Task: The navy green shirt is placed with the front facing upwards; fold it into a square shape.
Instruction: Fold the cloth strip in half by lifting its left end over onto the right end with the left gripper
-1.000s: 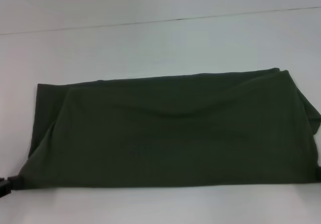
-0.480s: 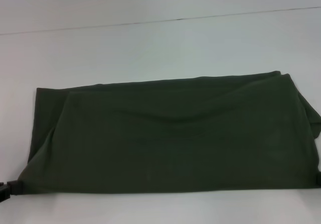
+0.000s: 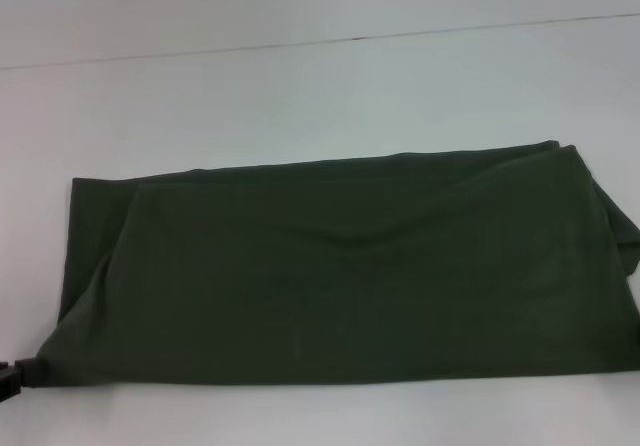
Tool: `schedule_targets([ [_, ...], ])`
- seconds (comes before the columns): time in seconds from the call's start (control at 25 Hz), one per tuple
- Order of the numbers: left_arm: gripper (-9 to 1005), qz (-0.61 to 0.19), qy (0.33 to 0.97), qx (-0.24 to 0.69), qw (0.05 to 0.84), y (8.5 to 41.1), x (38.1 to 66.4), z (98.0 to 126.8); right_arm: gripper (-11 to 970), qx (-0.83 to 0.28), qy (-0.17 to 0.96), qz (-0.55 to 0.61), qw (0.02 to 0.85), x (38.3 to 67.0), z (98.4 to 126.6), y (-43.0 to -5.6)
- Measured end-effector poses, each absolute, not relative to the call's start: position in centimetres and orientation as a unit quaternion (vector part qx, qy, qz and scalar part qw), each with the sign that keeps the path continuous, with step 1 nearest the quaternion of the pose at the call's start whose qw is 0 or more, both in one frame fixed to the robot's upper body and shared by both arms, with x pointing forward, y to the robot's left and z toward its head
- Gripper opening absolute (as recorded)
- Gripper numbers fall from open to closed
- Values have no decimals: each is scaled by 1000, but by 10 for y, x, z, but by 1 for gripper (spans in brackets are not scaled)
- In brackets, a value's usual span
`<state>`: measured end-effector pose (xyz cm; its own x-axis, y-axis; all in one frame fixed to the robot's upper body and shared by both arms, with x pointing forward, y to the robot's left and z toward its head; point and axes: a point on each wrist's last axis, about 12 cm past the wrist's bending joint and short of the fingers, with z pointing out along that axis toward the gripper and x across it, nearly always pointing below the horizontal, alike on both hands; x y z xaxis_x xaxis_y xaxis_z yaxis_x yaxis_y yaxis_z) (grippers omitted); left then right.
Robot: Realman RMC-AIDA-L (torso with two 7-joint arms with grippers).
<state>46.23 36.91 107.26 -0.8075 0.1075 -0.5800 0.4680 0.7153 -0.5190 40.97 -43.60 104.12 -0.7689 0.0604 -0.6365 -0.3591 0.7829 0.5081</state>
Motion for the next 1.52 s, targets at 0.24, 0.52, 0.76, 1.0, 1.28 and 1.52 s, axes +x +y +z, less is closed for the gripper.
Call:
schedule_targets([
  [0.24, 5, -341, 887, 162, 267, 368, 464, 1073, 181, -90, 881, 320, 336, 416, 1047, -436],
  [0.52, 21, -338, 886, 165, 271, 368, 469, 1074, 406, -70, 864, 311, 390, 432, 1063, -443],
  [0.76, 38, -338, 886, 168, 270, 366, 472, 1074, 710, -70, 838, 335, 426, 464, 1070, -421],
  [1.0, 54, -337, 887, 169, 267, 365, 472, 1073, 840, -101, 819, 359, 436, 505, 1075, -383],
  [1.28, 74, -335, 887, 169, 268, 367, 468, 1071, 845, -113, 816, 373, 428, 526, 1079, -364],
  [1.52, 90, -338, 885, 174, 269, 365, 467, 1070, 844, -104, 811, 388, 425, 536, 1079, -354],
])
